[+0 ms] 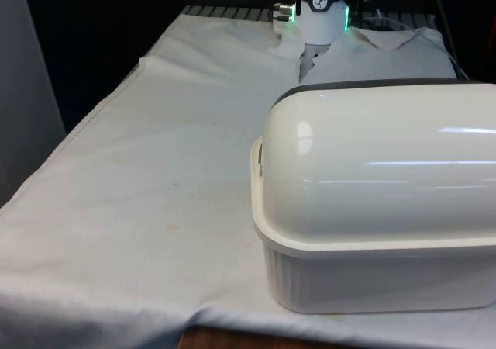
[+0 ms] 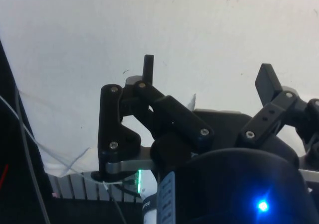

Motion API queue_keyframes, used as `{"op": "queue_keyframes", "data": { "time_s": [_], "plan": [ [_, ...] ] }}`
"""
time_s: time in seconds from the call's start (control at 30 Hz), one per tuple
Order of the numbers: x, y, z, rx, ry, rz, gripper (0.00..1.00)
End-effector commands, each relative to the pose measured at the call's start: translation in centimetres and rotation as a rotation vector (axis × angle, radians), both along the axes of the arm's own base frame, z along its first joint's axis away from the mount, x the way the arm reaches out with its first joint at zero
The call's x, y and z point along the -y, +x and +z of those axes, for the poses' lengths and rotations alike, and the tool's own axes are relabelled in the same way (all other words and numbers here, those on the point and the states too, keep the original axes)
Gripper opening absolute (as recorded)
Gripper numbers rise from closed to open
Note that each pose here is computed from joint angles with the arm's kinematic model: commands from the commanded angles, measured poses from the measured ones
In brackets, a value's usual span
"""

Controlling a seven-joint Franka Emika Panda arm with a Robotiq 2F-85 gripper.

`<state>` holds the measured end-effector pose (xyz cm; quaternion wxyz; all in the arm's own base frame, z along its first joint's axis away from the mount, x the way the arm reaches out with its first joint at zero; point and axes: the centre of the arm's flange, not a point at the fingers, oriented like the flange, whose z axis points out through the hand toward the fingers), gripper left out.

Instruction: Open the lid, then close it.

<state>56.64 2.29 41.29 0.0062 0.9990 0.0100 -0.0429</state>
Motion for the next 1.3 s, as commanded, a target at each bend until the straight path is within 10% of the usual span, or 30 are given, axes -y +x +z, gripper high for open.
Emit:
{"op": "queue_keyframes", "data": {
  "time_s": [0.0, 1.27],
  "plan": [
    [-0.06, -0.03, 0.07, 0.002, 0.001, -0.003, 1.0],
    [-0.97, -0.12, -0.71, 0.016, -0.049, -0.023, 1.0]
  ]
}}
